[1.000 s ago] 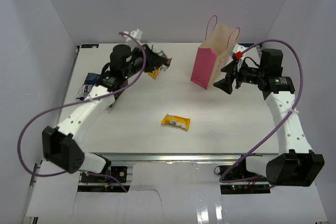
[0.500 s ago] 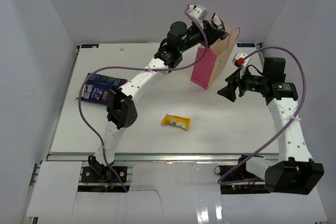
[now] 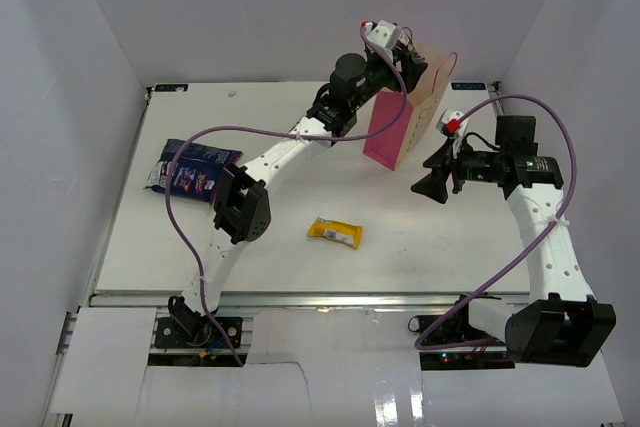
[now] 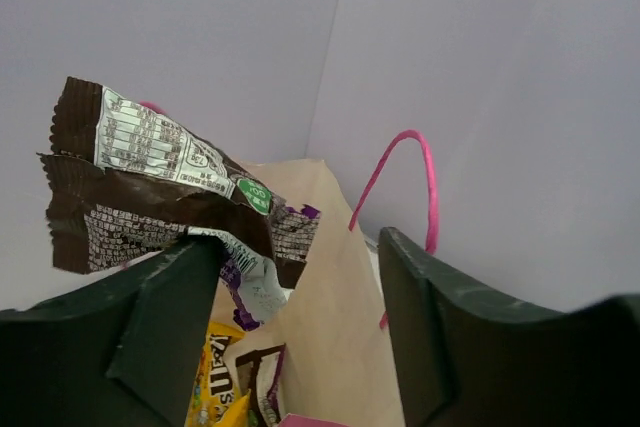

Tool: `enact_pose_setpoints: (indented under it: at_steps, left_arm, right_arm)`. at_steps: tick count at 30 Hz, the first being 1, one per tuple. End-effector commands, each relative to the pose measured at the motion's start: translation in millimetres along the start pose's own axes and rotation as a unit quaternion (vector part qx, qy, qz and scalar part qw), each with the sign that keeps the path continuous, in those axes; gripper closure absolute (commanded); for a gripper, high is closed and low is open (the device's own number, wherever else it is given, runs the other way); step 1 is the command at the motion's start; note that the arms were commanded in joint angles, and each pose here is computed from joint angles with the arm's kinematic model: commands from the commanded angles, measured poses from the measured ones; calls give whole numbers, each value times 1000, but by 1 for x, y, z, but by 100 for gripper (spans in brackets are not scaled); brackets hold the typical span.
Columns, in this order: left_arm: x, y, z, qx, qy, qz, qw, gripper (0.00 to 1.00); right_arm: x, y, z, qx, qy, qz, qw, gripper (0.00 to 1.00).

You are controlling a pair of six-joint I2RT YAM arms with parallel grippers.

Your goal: Place the snacks into the paper bag

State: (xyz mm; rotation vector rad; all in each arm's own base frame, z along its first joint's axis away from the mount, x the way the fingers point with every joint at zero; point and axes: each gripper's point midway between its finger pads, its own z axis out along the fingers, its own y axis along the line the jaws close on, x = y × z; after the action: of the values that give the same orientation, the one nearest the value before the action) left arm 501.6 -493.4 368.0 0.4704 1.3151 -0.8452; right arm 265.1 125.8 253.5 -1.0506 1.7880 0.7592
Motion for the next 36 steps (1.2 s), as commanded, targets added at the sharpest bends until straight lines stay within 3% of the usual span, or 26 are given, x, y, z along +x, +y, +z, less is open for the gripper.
enact_pose_setpoints:
  at_steps: [1, 12, 14, 16, 17, 20, 21, 22, 25, 26, 27, 28, 29, 31, 33, 35, 36]
  left_arm:
    - [-42, -9, -4, 2, -41, 2, 999, 23]
    - [-84, -35, -30, 42, -30, -8, 999, 17]
    - [-112, -36, -45, 30, -43, -3, 999, 18]
    - [-103, -17, -60, -24, -19, 2, 1000, 18]
    - [-130, -17, -78, -38, -30, 6, 999, 19]
    - [-97, 29, -123, -153, 33, 1, 988, 19]
    - [-111, 37, -154, -179, 43, -2, 983, 17]
    - [-75, 54, -177, -214, 84, -26, 973, 16]
    - [-72, 82, -253, -284, 105, -102, 947, 15]
    - [-34, 87, -281, -298, 148, -120, 935, 15]
    - [-24, 95, -304, -318, 161, -132, 925, 15]
    - [-42, 86, -326, -318, 135, -146, 927, 12]
    - [-9, 87, -352, -332, 165, -155, 916, 11]
    - [-11, 77, -387, -341, 153, -174, 911, 9]
    - [22, 74, -422, -371, 177, -208, 887, 9]
    - [20, 65, -442, -377, 156, -240, 881, 9]
    - [35, 64, -457, -391, 168, -248, 870, 8]
  right_arm:
    - [-2, 14, 4, -40, -8, -28, 999, 22]
    - [6, 28, 46, -104, 27, -73, 992, 22]
    - [9, 29, 54, -107, 37, -77, 991, 22]
    - [18, 27, 68, -105, 53, -74, 990, 23]
    - [26, 32, 80, -106, 76, -87, 988, 23]
    - [56, 38, 115, -91, 136, -105, 981, 20]
    - [68, 38, 127, -85, 156, -103, 979, 17]
    - [74, 32, 137, -63, 169, -117, 977, 16]
    - [91, 44, 166, -56, 201, -128, 970, 11]
    - [90, 55, 178, -60, 201, -135, 968, 10]
    - [103, 59, 188, -69, 220, -134, 964, 9]
    - [104, 63, 195, -74, 225, -138, 962, 9]
    - [116, 71, 206, -78, 245, -137, 957, 9]
    - [123, 77, 218, -72, 261, -142, 952, 9]
    - [130, 77, 229, -68, 273, -129, 951, 11]
    - [135, 77, 234, -61, 281, -128, 949, 12]
    - [139, 76, 236, -59, 285, -127, 948, 18]
